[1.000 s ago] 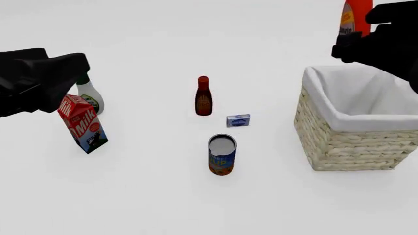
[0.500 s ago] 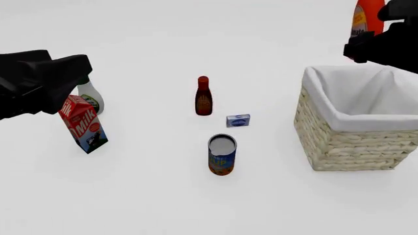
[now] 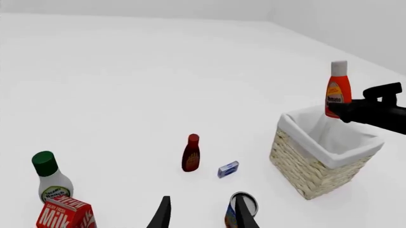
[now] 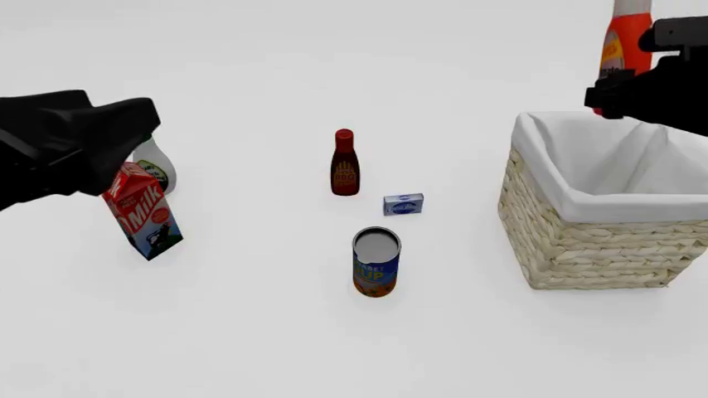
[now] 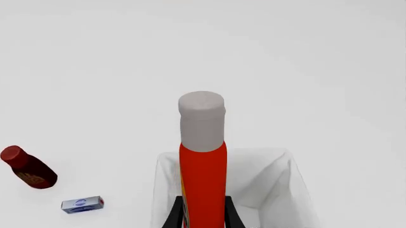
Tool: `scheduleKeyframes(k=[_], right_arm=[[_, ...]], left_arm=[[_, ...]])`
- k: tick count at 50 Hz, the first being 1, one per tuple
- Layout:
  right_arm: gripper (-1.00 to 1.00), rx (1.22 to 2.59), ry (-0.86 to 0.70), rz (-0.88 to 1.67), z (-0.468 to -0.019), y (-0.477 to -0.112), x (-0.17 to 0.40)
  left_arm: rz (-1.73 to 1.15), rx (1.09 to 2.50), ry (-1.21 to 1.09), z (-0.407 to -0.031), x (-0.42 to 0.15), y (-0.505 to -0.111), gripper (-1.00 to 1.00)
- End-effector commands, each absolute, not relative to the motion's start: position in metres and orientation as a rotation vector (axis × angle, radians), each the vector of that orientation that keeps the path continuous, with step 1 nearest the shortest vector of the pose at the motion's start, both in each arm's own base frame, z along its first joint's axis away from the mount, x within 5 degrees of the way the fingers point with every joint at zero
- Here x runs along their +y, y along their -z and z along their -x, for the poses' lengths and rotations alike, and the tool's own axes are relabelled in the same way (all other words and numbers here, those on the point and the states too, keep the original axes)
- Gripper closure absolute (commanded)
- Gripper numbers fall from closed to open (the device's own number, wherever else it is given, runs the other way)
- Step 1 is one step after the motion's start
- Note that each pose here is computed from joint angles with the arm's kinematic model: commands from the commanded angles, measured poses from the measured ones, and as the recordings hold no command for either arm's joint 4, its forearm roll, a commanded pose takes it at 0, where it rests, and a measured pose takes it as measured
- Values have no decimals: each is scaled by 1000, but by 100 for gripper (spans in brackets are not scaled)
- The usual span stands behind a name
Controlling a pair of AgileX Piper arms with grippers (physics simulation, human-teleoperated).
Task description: Pick the ketchup and place it in the basket.
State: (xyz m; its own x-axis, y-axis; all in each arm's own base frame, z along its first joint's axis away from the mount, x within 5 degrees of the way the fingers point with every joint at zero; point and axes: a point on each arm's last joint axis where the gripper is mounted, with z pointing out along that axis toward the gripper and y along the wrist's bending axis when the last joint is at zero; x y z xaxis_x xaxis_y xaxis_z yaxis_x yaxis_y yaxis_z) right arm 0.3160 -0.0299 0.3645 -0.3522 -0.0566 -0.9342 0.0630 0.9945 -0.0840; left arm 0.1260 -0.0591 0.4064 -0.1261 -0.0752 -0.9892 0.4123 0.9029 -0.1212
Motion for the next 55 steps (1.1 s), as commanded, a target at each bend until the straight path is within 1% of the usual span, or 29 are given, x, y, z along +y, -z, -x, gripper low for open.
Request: scheduleKeyframes(k=[1, 20, 31, 39, 55], right_arm=[[100, 1933, 118, -56, -325, -353, -38], [100, 1950, 124, -90, -334, -332, -47], [100, 1969, 132, -110, -334, -323, -53], [100, 1971, 134, -119, -331, -323, -55], [100, 1991, 138, -149, -332, -305, -61]], left_arm=[[-261, 1660, 418, -131, -60, -404, -100], [-274, 1670, 407, -138, -64, -402, -100], [-275, 1670, 409, -137, -64, -401, -100], [-277, 1666, 412, -136, -64, -403, -100], [-286, 1661, 413, -138, -66, -405, -100]])
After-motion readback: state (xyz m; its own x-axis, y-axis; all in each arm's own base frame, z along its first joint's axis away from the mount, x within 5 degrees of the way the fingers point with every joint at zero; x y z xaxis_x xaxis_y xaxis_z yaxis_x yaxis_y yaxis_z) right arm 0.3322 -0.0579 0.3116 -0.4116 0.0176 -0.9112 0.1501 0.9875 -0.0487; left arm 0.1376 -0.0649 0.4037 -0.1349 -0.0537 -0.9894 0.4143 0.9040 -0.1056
